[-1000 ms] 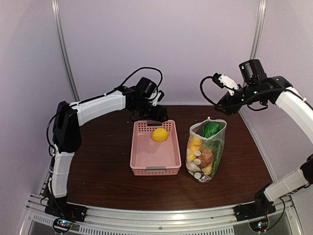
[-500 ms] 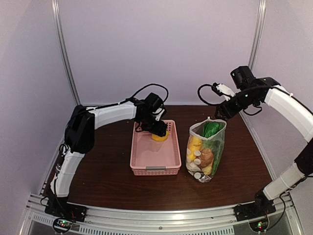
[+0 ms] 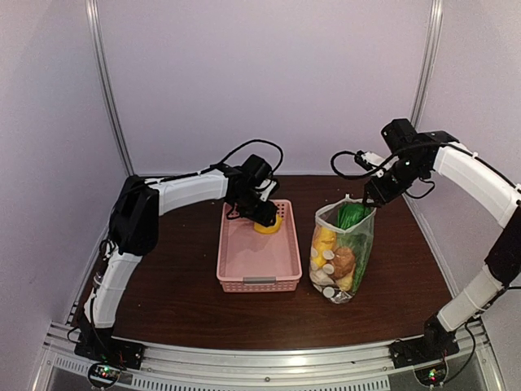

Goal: Place the food in the zip-top bag and seal the zipper
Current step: Pick up the fake fruit from the bin, then pick up the zipper food storage bag from the center of the board, then place the fake fruit in the zipper food storage bag, then pass from the right arm to the left, then adjust the zipper food storage bag.

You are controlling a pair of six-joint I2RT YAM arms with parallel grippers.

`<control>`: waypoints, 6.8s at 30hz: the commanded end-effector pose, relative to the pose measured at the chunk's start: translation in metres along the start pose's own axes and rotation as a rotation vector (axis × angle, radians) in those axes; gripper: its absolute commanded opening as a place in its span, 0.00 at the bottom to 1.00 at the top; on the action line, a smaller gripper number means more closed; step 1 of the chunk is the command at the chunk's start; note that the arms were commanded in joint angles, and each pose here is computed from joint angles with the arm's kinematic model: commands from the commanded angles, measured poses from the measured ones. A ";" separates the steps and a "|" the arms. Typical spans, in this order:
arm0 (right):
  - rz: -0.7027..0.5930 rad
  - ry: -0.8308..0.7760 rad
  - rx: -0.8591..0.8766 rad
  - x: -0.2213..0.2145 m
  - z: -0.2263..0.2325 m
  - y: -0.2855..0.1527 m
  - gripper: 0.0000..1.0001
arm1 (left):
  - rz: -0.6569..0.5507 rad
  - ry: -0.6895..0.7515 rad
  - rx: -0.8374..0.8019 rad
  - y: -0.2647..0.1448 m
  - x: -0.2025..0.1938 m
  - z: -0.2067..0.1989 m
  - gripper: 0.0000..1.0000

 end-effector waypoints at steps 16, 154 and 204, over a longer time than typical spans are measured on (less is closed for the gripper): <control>-0.043 0.004 0.011 0.015 -0.004 -0.013 0.04 | -0.510 0.208 -0.606 -0.204 0.046 -0.123 0.26; -0.058 -0.229 -0.029 -0.049 0.022 -0.068 0.42 | -0.595 0.730 -0.725 -0.120 -0.016 -0.110 0.25; -0.028 -0.310 -0.113 -0.044 -0.008 -0.079 0.00 | -0.631 0.856 -0.672 -0.229 -0.002 -0.109 0.03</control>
Point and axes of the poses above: each gripper's point midway between its finger pads, its own y axis out along the fingers, its own z axis along the line the jaws close on, x = y × z, the point moved 10 cm from there along -y, back along the fingers, and after that the axes turned 10 degrees about -y, right-handed, at the moved point
